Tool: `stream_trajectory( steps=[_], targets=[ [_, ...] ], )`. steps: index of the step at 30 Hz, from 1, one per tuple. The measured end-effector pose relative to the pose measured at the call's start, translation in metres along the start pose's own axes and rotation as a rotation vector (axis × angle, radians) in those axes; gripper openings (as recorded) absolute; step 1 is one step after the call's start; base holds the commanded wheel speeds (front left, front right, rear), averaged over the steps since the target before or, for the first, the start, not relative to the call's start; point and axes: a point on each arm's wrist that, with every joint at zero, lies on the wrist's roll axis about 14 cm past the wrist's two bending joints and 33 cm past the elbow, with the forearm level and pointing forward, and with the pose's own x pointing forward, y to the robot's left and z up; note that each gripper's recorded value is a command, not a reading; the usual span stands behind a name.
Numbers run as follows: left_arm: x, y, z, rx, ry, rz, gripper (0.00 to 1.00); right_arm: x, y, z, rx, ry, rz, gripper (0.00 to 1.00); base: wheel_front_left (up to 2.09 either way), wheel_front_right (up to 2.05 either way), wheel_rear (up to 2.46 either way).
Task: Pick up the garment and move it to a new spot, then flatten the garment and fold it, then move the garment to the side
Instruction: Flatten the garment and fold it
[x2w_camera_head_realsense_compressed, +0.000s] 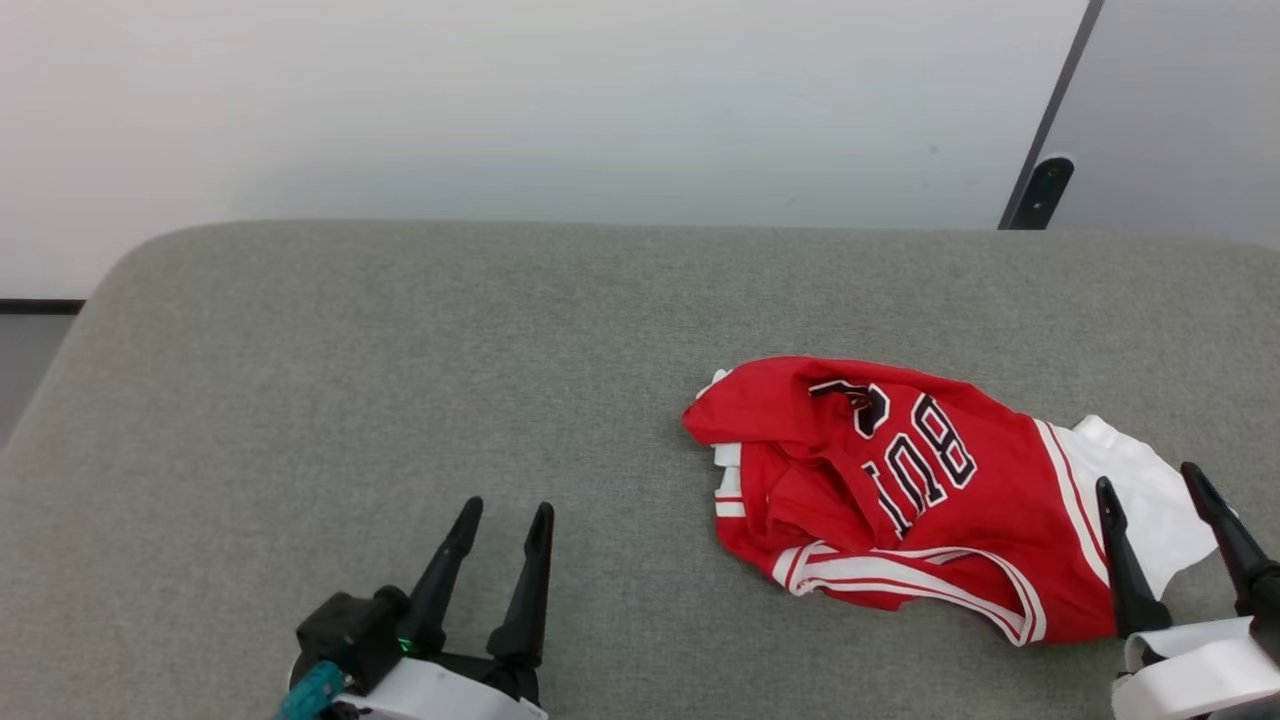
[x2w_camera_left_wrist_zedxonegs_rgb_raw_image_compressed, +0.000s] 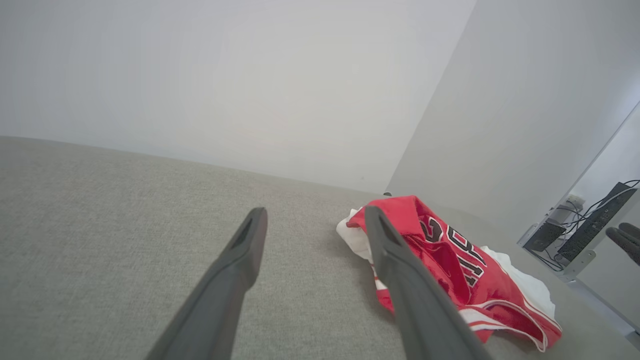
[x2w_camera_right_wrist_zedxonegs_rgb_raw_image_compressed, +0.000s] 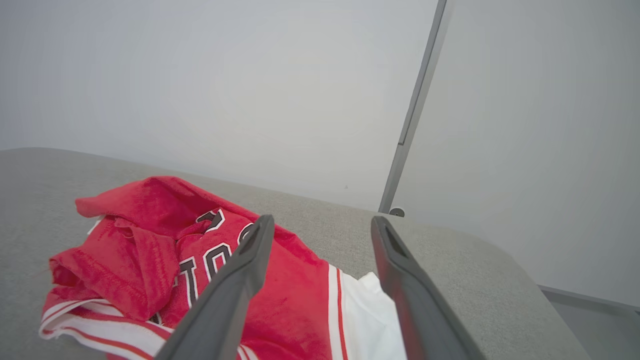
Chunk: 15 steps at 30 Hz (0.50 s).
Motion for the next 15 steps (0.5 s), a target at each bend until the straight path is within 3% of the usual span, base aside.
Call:
stream_trajectory(
  steps=[6, 15],
  targets=[
    [0.005, -0.004, -0.014, -0.027, 0.041, -0.015, 1.00, -0.003, 0.004, -0.001, 0.033, -0.006, -0.029, 1.00, 0.00, 0.00, 0.00],
    [0.040, -0.046, -0.028, -0.011, 0.088, -0.186, 1.00, -0.011, -0.012, 0.011, 0.025, -0.042, -0.097, 1.00, 0.00, 0.00, 0.00]
  ],
)
